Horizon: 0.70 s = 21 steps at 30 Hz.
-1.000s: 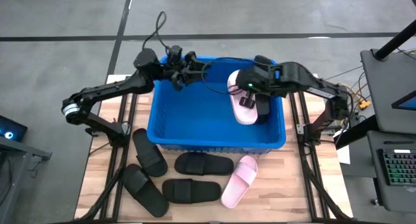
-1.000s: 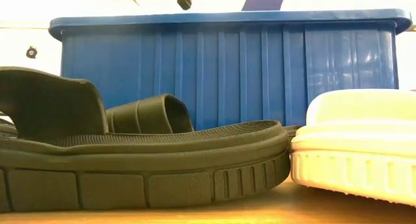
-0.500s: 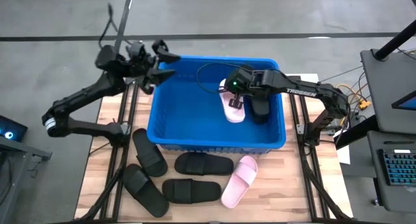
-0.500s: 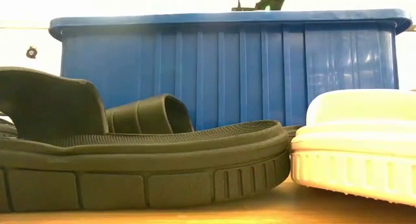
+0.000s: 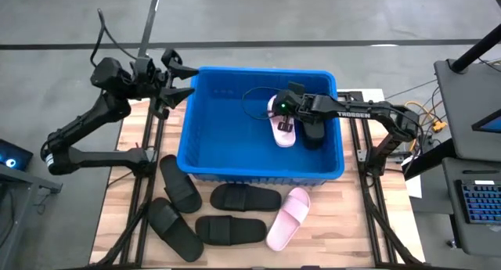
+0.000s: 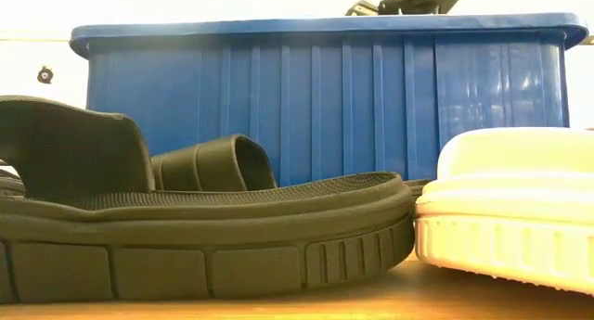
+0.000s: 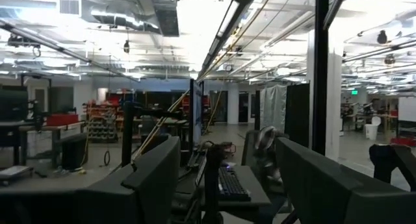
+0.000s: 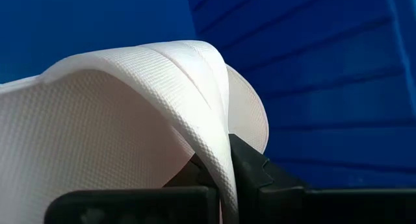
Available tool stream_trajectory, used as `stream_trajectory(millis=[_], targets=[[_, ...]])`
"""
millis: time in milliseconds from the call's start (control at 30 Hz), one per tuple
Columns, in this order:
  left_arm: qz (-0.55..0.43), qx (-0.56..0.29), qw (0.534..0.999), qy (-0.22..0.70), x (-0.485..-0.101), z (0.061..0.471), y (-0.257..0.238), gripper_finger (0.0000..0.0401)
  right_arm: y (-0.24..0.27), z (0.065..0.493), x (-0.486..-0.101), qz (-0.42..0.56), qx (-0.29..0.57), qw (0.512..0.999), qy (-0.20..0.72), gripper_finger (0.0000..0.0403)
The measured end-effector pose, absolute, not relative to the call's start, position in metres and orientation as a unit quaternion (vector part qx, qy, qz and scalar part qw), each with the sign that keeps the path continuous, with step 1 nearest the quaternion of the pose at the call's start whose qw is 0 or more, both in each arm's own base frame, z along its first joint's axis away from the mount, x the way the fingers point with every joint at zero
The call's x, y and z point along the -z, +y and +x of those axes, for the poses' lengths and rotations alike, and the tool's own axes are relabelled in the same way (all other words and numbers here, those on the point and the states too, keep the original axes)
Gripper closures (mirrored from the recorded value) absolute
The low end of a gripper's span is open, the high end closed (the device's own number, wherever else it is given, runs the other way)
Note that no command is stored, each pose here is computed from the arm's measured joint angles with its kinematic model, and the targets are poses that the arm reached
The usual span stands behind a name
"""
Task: Pick and place slides into bin
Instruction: Put the pink slide into the blue container
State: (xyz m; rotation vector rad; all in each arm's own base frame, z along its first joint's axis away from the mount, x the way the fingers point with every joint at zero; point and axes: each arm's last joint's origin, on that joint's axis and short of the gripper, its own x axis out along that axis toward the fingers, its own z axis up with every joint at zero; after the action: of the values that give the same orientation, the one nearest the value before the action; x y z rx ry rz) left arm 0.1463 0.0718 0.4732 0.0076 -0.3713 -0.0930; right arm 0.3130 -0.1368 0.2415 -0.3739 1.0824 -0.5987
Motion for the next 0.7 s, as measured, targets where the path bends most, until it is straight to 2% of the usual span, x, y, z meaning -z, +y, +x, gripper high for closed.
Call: stream_trajectory(millis=[400, 700], targets=[[-0.006, 0.037, 0.983, -0.177, -0.47, 0.151, 0.075, 0.0163, -0.16, 0.289, -0.198, -0.181, 0.299, 0.783, 0.514, 0.0394], [-0.015, 0.035, 0.986, -0.165, -0.465, 0.16, 0.081, 0.0163, -0.162, 0.285, -0.188, -0.189, 0.295, 0.788, 0.505, 0.0394]])
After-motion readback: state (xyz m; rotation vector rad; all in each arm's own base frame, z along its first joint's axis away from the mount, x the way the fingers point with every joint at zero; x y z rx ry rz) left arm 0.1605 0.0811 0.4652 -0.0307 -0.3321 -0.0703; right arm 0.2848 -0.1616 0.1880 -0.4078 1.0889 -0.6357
